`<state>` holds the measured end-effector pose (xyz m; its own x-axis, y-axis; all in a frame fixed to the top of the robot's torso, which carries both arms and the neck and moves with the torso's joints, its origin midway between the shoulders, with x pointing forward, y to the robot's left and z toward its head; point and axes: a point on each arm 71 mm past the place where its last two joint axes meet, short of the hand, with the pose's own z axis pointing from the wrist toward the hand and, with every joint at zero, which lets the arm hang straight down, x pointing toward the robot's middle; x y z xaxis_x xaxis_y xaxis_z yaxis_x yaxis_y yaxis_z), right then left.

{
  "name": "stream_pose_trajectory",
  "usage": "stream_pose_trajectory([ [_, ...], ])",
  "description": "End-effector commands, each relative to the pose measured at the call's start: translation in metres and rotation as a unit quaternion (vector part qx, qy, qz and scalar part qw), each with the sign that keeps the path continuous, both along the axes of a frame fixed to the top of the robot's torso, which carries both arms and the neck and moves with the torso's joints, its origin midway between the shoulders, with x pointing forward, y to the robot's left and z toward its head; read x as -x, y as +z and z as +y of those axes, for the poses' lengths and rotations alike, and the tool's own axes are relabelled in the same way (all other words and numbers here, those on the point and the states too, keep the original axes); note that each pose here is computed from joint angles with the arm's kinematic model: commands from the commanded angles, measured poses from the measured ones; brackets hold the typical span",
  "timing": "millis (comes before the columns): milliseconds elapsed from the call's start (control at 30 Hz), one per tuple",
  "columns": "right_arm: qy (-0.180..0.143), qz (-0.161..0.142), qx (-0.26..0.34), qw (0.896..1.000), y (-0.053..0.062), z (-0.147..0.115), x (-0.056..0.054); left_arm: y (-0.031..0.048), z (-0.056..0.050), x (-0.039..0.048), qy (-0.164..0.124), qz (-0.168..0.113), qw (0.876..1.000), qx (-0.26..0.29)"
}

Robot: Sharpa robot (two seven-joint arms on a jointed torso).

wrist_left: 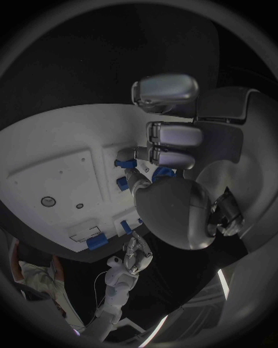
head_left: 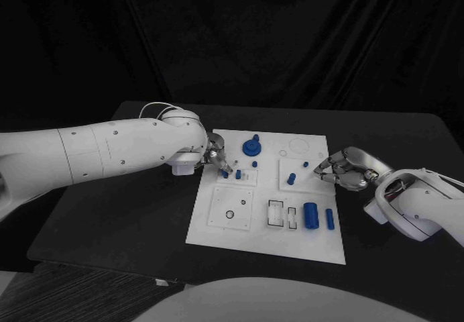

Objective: Assemble the parts on the task board

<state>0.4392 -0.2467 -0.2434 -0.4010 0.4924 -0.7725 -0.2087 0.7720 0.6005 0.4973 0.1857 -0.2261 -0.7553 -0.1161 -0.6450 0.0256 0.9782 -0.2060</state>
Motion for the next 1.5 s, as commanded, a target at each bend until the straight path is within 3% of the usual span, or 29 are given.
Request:
stream_pose_trajectory([
  [33, -0.004, 0.004, 0.004, 1.000, -0.0016, -0.0006, 0.0009, -0.0064, -0.0017, 0.0044, -0.008, 0.013, 1.000, -0.001],
  [1500, -0.003, 0.009, 0.007, 1.000, -0.0039, 0.0001, 0.0002, -0.0081, 0.0015, 0.0064, -0.012, 0.024, 1.000, -0.007],
])
